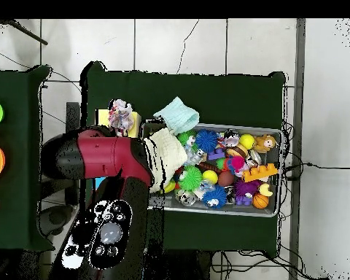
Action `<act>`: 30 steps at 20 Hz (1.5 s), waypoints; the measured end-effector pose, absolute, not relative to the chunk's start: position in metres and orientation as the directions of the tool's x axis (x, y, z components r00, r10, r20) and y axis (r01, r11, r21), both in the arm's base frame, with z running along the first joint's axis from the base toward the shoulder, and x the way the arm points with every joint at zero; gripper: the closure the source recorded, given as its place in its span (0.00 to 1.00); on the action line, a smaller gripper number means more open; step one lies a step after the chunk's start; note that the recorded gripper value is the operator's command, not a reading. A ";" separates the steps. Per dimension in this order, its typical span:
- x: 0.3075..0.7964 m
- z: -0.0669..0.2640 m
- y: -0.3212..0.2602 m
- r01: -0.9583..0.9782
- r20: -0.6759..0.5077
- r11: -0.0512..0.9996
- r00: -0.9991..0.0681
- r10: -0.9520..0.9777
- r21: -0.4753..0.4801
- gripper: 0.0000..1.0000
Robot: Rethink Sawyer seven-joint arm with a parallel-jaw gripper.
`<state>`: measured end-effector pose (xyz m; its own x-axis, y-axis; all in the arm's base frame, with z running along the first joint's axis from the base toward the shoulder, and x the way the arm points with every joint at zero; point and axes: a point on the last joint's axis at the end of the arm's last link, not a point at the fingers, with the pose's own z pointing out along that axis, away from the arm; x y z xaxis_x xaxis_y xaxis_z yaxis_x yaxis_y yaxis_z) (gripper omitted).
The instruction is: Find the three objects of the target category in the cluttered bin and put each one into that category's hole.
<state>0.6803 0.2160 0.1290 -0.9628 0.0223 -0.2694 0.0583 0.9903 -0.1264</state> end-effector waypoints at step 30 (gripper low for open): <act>0.664 0.080 0.218 0.025 -0.210 0.982 -0.978 -0.015 -0.186 1.00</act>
<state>0.6640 0.2179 0.0797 -0.9777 -0.0146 -0.2097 0.0253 0.9821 -0.1864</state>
